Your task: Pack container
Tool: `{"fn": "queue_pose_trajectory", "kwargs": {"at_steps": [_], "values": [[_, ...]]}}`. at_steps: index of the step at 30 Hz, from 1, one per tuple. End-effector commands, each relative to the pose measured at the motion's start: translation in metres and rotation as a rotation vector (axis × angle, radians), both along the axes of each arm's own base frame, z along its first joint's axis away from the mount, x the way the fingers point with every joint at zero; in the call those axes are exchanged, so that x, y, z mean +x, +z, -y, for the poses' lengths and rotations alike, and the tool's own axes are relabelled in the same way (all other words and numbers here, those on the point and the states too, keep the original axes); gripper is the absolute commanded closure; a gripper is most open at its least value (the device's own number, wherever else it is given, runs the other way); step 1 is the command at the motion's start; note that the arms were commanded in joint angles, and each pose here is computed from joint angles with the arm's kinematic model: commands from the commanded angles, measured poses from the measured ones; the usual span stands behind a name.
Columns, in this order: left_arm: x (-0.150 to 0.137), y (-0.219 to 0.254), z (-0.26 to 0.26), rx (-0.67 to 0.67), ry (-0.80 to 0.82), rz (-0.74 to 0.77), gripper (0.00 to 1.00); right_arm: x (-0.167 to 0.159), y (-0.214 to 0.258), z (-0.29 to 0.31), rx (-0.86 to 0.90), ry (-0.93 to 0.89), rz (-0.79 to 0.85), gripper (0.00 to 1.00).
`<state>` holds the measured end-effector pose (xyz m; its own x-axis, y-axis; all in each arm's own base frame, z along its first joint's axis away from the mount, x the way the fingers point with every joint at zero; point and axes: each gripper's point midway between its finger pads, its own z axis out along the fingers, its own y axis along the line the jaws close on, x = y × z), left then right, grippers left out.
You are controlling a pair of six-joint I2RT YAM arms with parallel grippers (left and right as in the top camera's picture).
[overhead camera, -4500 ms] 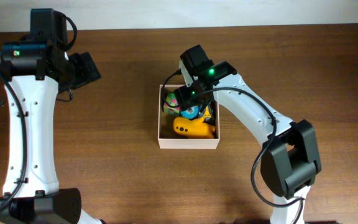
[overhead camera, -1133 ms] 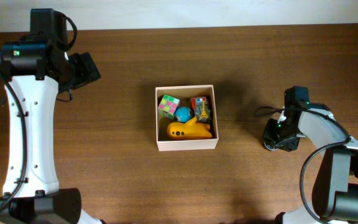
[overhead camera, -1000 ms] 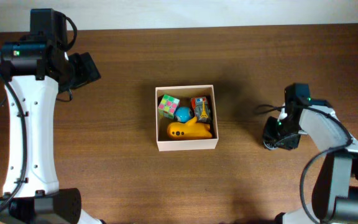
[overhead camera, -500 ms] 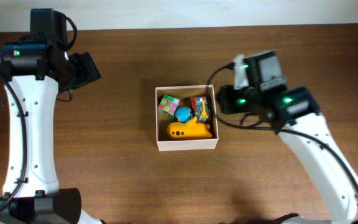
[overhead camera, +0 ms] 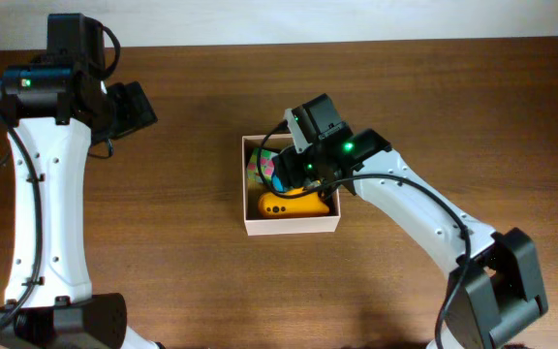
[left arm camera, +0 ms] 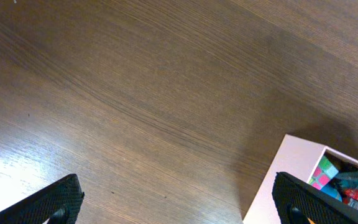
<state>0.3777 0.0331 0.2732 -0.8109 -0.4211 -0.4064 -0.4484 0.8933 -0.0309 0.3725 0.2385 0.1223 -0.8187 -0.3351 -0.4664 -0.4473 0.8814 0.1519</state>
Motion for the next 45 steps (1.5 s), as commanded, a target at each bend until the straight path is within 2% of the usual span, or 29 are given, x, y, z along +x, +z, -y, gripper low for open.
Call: {"fn": "queue_pose_trajectory", "kwargs": {"at_steps": [1,9,13,15,22,25,28,31,35,42,45], "values": [[-0.001,0.007,-0.002,0.01,-0.002,0.018,0.01,-0.01,0.063,-0.011,0.095,0.055,0.055,0.01],[-0.001,0.007,-0.002,0.01,-0.002,0.018,0.01,-0.057,0.185,0.015,0.163,0.063,0.152,0.02],[-0.001,0.007,-0.003,0.01,-0.002,0.018,0.01,-0.085,0.218,0.026,0.202,0.078,0.186,0.01],[-0.001,0.007,-0.002,0.01,-0.002,0.018,0.01,-0.09,0.227,0.045,0.161,0.04,0.229,0.01],[-0.001,0.007,-0.002,0.01,-0.002,0.019,0.01,-0.1,0.299,0.119,0.129,-0.181,0.549,0.01],[-0.001,0.007,-0.003,0.01,-0.001,0.018,0.01,-0.119,0.329,0.152,0.073,-0.233,0.696,0.01],[-0.001,0.007,-0.002,0.01,-0.002,0.018,0.01,-0.153,0.348,0.179,0.0,-0.222,0.809,0.01],[-0.001,0.007,-0.002,0.01,-0.002,0.018,0.01,-0.18,0.343,0.196,-0.043,-0.21,0.821,0.01],[-0.001,0.007,-0.003,0.01,-0.001,0.019,0.01,-0.199,0.317,0.222,-0.097,-0.291,0.791,0.01],[-0.001,0.007,-0.002,0.01,-0.002,0.018,0.01,-0.193,0.226,0.249,-0.153,-0.445,0.731,0.01],[-0.001,0.007,-0.002,0.01,-0.002,0.018,0.01,-0.188,0.181,0.25,-0.145,-0.457,0.702,0.01]]}}
